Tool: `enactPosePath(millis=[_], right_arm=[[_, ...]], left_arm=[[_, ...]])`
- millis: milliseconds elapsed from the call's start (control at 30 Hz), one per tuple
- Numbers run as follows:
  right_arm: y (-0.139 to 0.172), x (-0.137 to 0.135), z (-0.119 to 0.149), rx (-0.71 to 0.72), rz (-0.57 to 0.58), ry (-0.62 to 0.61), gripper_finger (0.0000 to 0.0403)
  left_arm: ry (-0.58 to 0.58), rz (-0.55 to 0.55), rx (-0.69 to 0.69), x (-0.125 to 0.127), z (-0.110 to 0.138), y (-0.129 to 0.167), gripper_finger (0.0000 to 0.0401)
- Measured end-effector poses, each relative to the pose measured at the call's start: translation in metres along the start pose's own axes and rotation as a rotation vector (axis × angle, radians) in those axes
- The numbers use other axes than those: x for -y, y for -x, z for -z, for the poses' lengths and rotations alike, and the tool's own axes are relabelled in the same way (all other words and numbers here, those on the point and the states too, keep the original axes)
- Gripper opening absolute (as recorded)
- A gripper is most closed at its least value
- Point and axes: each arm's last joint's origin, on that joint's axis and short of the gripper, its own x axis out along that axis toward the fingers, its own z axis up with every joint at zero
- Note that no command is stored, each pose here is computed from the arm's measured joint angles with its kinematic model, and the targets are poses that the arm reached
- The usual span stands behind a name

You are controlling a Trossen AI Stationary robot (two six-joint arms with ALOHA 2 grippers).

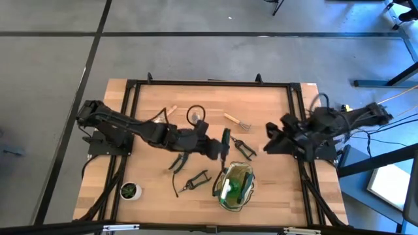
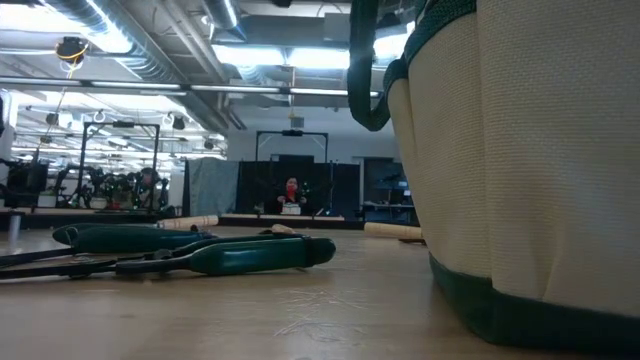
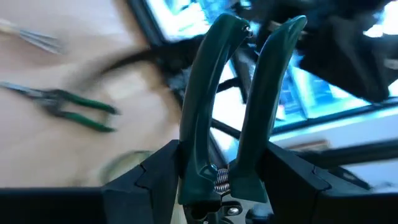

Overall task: Pick & Place Garden tools in Gardening bag
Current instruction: Put the green shear scissors into the gardening bag

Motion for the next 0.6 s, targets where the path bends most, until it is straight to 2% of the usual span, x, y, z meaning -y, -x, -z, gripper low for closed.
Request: enactPosePath(millis=[133, 333, 433, 600], right_arm=[[0.009, -0.018, 0.015, 0.036, 0.077, 0.019, 0.0086], [0.007, -0.035, 0.036, 0.045, 0.159, 0.033, 0.0086], [0.002, -0.039, 0.046, 0.032, 0.178, 0.013, 0.0086], [-0.006, -0.046, 0.061, -0.012, 0.182, -0.021, 0.0086]], left_arm=[[0.010, 0.055, -0.024, 0.005, 0.020, -0.006, 0.0191], [0.004, 0.049, -0.040, 0.001, 0.050, -0.018, 0.0191], [0.016, 0.067, -0.031, 0.003, 0.061, -0.030, 0.0191], [-0.015, 0.103, -0.061, 0.023, 0.071, -0.062, 0.0191]])
